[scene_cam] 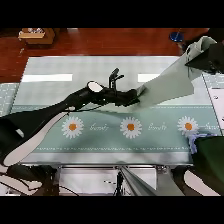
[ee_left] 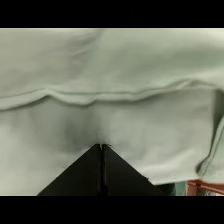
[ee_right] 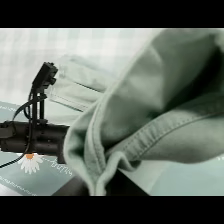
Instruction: Fold the shirts.
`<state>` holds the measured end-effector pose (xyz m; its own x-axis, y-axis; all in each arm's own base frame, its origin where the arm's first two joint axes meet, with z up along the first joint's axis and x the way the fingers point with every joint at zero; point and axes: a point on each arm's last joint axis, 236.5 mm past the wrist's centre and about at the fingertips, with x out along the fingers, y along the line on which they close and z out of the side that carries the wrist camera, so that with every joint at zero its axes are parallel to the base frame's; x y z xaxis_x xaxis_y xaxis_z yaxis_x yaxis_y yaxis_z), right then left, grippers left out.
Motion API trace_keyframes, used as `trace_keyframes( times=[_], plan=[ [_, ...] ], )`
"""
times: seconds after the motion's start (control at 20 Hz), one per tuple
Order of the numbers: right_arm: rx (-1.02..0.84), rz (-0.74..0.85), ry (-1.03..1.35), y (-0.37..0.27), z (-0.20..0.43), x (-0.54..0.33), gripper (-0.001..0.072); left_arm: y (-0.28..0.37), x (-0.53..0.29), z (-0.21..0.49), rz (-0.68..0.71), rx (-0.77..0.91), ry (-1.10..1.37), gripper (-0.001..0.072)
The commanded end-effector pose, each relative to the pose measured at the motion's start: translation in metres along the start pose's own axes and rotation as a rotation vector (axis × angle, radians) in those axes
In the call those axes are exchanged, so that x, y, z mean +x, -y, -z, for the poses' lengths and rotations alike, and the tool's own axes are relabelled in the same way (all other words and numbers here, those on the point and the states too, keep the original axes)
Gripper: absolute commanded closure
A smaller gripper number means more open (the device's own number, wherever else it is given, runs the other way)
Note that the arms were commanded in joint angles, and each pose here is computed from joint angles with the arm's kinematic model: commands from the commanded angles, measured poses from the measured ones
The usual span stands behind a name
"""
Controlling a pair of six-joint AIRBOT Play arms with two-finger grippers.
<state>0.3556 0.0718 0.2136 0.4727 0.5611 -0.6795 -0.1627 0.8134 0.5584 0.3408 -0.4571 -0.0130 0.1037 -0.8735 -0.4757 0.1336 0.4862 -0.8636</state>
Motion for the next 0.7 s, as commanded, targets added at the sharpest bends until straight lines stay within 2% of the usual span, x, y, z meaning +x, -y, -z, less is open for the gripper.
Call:
trace_keyframes(
  times=[0.0, 0.25, 0.35, 0.5, 0.65],
  plan=[
    [0.015, 0.027, -0.015, 0.004, 0.005, -0.003, 0.069, 0.009, 0.028, 0.011, 0.019, 0.016, -0.034, 0.0671],
    [0.02, 0.082, -0.028, 0.017, 0.009, -0.004, 0.069, -0.003, 0.059, 0.022, 0.039, -0.074, -0.067, 0.0671],
    [0.021, 0.108, -0.032, 0.023, 0.01, -0.004, 0.069, -0.004, 0.048, 0.014, 0.059, -0.051, -0.082, 0.0673],
    [0.0, 0.196, -0.054, 0.039, 0.014, -0.004, 0.069, 0.014, -0.009, -0.019, 0.144, 0.059, -0.089, 0.0674],
    [-0.091, 0.288, -0.126, 0.043, 0.023, 0.015, 0.069, 0.038, -0.112, -0.074, 0.162, 0.189, 0.018, 0.0674]
  ],
)
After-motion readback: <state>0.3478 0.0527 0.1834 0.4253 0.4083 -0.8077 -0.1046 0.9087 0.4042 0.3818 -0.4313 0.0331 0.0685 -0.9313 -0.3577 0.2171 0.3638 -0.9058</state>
